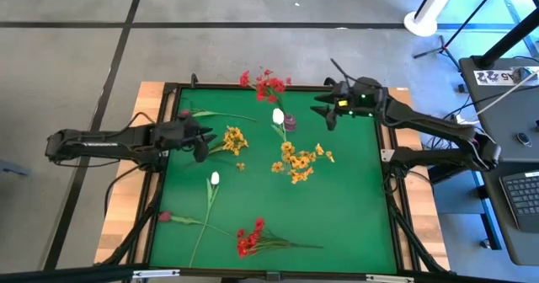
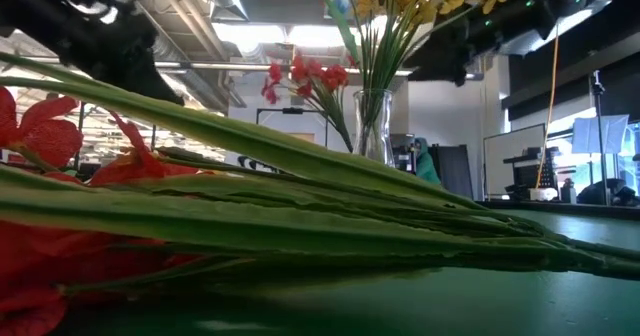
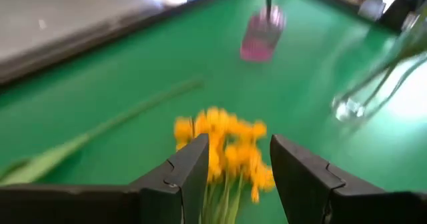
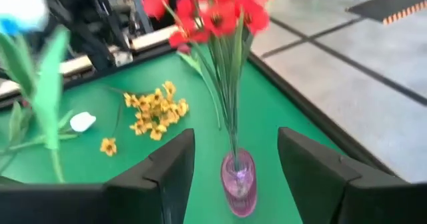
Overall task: Sort flowers into vase by color
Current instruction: Put the yellow flowers into the transparent vase
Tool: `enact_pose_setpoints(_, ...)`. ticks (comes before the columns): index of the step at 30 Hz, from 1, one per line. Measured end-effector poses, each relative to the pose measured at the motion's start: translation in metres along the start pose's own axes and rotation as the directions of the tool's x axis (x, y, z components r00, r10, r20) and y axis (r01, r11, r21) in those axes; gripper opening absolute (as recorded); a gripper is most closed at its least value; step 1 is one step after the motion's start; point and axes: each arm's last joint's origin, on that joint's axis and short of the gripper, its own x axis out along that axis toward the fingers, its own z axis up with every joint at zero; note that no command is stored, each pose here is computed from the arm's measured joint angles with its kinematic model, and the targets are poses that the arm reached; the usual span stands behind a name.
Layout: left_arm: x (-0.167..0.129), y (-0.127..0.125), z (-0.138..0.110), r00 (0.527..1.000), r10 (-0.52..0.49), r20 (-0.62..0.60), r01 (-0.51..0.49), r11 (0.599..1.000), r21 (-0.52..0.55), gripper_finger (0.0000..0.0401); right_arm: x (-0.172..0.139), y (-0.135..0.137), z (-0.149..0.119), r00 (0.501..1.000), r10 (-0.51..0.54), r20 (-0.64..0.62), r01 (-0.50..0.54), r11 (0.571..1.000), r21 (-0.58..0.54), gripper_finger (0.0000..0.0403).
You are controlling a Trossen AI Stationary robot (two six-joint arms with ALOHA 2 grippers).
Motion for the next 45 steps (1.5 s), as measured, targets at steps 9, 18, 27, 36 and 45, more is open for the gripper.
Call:
enact_pose_setpoints(9,0.027,-0.012,0.003,0.953,-0.056,-0.298,0.074,0.996,0.050,0.0154,-0.013,0.004,0.003,1.000,0.004,0.009,-0.004,1.000,-0.001,0.0213)
enact_pose_setpoints(18,0.050,-0.006,-0.007,0.839,0.158,-0.521,-0.129,0.987,0.092,0.0154,-0.013,0.009,0.001,0.994,0.112,-0.009,-0.112,0.994,0.002,0.0213)
enact_pose_setpoints(27,0.078,0.002,-0.026,0.704,0.152,-0.694,-0.160,0.986,0.053,0.0154,-0.010,0.028,0.003,0.986,0.168,0.011,-0.166,0.983,-0.080,0.0213)
enact_pose_setpoints(36,0.083,0.003,-0.025,0.694,0.223,-0.685,-0.216,0.971,0.098,0.0124,-0.009,0.031,0.003,0.986,0.168,0.010,-0.166,0.981,-0.098,0.0213)
enact_pose_setpoints(45,0.080,-0.014,0.030,0.774,0.318,-0.547,-0.303,0.945,0.121,0.0010,-0.009,0.031,0.003,0.986,0.167,0.014,-0.165,0.981,-0.099,0.0213)
